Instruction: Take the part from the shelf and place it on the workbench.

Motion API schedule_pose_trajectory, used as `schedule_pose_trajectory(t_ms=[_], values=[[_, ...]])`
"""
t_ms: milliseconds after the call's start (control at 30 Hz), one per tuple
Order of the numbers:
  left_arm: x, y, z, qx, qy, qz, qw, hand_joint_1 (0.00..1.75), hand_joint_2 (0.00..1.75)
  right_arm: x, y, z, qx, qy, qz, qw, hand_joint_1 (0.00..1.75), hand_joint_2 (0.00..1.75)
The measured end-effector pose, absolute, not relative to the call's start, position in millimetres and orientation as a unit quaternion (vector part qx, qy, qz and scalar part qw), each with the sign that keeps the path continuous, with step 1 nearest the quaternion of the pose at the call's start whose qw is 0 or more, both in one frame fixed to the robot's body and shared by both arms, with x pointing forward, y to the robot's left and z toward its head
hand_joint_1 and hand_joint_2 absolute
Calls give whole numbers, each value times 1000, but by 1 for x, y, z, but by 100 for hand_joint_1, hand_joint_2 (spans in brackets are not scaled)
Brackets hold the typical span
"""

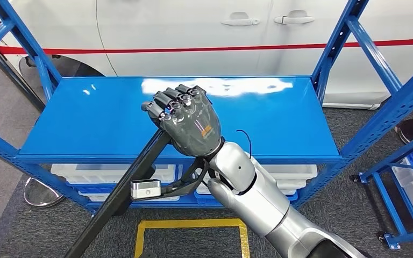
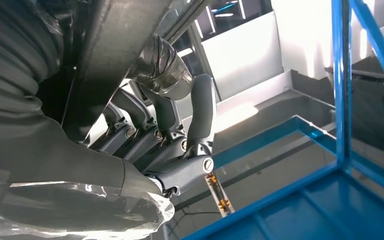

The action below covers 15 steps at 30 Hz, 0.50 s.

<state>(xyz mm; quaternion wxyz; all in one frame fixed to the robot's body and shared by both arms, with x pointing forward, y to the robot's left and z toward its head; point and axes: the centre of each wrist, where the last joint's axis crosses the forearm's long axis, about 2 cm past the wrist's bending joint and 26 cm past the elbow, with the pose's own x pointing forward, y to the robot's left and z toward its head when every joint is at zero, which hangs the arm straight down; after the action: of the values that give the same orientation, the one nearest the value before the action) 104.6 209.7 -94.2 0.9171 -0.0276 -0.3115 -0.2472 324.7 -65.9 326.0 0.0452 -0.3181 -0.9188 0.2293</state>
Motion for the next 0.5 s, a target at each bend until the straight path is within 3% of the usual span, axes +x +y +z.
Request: schedule_pose_trajectory(t_ms=[500], values=[[117, 209, -91, -27, -314, -261, 912, 0, 175, 331, -67, 332, -337, -912, 229, 44, 175, 175]])
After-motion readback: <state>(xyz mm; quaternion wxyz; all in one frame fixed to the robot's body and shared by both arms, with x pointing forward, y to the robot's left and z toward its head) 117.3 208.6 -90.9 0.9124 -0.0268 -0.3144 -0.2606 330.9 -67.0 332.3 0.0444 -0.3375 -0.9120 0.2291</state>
